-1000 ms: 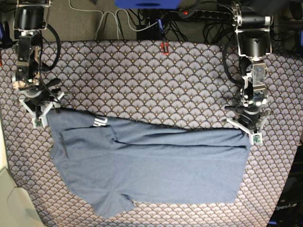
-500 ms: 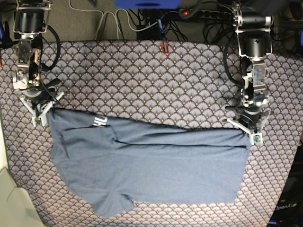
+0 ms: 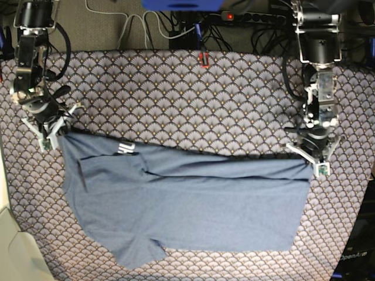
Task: Fold the T-shirt properly
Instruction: 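Grasp the folded edge with both grippers and drag it toward the collar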
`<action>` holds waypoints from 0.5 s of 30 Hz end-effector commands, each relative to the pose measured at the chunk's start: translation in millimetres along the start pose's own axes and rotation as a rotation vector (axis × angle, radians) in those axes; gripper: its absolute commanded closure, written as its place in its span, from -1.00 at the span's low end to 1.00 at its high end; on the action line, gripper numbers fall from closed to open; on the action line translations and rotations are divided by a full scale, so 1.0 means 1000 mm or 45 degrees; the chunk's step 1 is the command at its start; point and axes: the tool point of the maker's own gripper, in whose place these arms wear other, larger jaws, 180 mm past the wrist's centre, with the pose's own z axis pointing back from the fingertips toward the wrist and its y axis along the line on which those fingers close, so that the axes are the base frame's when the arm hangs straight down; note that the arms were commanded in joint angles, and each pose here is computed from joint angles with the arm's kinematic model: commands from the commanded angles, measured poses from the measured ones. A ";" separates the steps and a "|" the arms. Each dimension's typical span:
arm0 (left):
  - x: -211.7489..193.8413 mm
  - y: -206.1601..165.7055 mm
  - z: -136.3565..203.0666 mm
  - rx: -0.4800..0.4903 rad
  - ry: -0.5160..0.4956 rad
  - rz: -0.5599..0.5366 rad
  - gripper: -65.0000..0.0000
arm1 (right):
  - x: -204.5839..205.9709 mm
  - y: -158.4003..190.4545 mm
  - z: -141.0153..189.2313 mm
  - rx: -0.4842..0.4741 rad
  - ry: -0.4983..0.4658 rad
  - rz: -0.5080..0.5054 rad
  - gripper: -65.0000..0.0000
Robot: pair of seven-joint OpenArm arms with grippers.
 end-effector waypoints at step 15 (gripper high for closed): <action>0.018 0.022 0.025 0.041 -0.049 -0.082 0.95 | -0.002 0.007 0.030 -0.001 -0.046 0.094 1.00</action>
